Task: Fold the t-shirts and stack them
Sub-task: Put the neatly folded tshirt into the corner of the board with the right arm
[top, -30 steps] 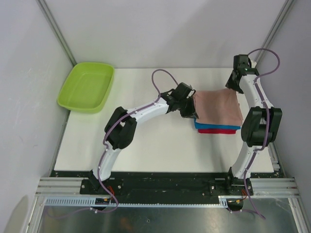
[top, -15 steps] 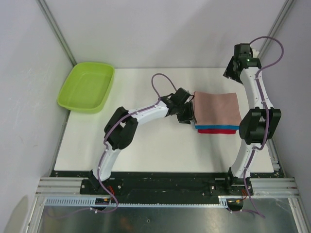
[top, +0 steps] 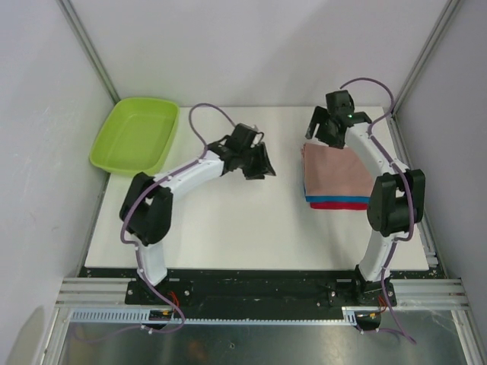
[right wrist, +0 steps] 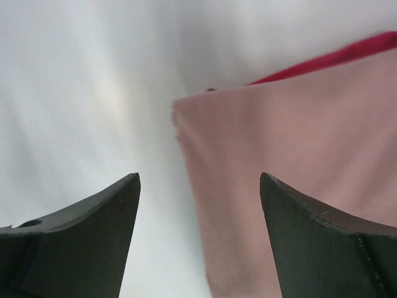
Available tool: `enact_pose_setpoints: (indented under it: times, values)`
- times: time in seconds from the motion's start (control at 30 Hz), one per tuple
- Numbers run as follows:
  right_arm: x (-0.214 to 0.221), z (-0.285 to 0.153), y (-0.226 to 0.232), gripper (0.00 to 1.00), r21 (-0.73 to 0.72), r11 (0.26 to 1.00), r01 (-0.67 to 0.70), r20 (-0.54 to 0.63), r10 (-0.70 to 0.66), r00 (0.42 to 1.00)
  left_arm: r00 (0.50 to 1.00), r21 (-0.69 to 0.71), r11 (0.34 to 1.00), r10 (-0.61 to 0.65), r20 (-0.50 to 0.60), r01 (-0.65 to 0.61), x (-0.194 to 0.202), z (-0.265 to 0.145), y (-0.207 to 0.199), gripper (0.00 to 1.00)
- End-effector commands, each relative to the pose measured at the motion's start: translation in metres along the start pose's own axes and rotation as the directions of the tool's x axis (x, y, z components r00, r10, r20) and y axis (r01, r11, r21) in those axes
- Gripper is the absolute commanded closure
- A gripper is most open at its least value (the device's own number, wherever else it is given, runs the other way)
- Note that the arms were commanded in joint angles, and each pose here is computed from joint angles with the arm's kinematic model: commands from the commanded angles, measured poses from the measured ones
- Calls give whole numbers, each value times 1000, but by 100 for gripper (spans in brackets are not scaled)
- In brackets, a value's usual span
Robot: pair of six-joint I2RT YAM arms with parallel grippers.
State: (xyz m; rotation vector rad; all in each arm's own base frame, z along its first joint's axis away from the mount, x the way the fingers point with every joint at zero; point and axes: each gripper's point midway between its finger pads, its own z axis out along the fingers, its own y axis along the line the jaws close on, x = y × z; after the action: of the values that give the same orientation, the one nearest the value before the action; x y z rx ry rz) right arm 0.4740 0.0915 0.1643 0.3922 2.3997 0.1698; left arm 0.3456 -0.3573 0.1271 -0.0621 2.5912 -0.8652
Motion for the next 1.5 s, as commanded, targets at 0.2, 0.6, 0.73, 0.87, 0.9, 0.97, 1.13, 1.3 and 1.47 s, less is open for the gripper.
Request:
enact_pose_setpoints:
  times: [0.2, 0.6, 0.73, 0.87, 0.9, 0.97, 1.13, 1.3, 1.47]
  values:
    - [-8, 55, 72, 19, 2, 990, 139, 76, -138, 987, 995, -16, 1000, 17, 94, -16, -28, -45, 34, 52]
    - [32, 115, 45, 18, 178, 935, 308, -9, -311, 950, 995, -4, 1000, 19, 99, -19, -36, -53, 44, 53]
    - [58, 120, 26, 19, 204, 934, 294, -72, -286, 956, 996, -3, 1000, 16, 92, -16, -35, -51, 45, 53]
    - [78, 112, 5, 19, 236, 932, 276, -89, -262, 961, 996, -1, 1000, 11, 90, -11, -34, -50, 46, 54]
    - [82, 109, 1, 19, 243, 931, 273, -90, -259, 962, 996, 0, 1000, 10, 88, -10, -33, -50, 46, 54]
    - [89, 103, -8, 20, 256, 929, 267, -91, -252, 964, 996, 2, 1000, 7, 87, -7, -32, -49, 46, 55]
    - [109, 81, -37, 21, 286, 927, 243, -96, -225, 970, 997, 2, 1000, 1, 82, -1, -30, -49, 48, 56]
    - [123, 55, -61, 21, 295, 932, 209, -93, -190, 977, 997, 0, 1000, 1, 82, -1, -27, -51, 50, 56]
    - [109, 29, -69, 21, 245, 959, 142, -44, -135, 990, 996, -9, 1000, 4, 86, -3, -24, -52, 53, 56]
